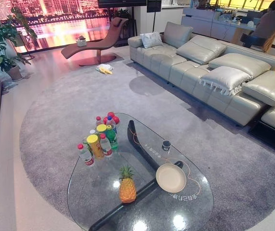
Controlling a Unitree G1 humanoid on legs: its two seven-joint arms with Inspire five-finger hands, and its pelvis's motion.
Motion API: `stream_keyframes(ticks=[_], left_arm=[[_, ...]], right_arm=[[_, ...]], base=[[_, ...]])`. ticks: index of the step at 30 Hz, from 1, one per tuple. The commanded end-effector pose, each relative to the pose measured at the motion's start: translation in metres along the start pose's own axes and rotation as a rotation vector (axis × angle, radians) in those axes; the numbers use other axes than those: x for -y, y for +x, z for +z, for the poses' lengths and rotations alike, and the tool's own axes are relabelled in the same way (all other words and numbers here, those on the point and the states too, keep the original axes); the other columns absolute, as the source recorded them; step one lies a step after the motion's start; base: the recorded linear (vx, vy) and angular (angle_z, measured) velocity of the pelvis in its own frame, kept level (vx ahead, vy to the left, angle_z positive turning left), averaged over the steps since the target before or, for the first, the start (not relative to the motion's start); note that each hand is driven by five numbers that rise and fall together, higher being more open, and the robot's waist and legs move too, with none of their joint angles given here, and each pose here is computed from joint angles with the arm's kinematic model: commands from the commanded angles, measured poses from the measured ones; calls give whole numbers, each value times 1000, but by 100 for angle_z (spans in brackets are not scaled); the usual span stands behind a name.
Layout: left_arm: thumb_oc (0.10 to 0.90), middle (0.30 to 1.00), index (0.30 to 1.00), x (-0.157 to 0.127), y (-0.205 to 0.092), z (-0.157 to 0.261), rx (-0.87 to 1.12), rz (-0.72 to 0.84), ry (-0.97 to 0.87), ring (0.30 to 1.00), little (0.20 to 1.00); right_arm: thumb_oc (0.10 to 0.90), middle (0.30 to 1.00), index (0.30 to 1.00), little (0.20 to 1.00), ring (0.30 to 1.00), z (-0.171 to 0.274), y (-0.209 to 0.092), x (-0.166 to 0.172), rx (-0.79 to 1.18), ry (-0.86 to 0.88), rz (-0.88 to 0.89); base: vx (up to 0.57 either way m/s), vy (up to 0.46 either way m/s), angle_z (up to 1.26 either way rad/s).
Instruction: Pick up the fruit to the plate
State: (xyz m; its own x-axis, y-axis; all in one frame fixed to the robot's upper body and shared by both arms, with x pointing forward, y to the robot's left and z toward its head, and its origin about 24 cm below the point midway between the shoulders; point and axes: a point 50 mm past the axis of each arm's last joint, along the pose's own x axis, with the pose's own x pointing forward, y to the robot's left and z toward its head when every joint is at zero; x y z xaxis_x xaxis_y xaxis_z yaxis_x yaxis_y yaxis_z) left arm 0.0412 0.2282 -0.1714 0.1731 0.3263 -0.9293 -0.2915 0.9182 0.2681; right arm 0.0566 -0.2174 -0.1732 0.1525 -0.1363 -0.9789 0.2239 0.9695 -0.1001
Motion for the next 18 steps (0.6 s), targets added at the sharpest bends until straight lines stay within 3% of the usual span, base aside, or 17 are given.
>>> stream_keyframes(ticks=[1,18], left_arm=[[800,900,900,20,-1,11,10,-42,24,900,900],[800,900,900,14,0,12,9,1,27,900,900]], right_arm=[[800,900,900,900,900,-17,-1,7,-93,-10,-50],[800,900,900,900,900,-17,-1,7,-97,-6,-40]], base=[[0,0,0],[0,0,0]])
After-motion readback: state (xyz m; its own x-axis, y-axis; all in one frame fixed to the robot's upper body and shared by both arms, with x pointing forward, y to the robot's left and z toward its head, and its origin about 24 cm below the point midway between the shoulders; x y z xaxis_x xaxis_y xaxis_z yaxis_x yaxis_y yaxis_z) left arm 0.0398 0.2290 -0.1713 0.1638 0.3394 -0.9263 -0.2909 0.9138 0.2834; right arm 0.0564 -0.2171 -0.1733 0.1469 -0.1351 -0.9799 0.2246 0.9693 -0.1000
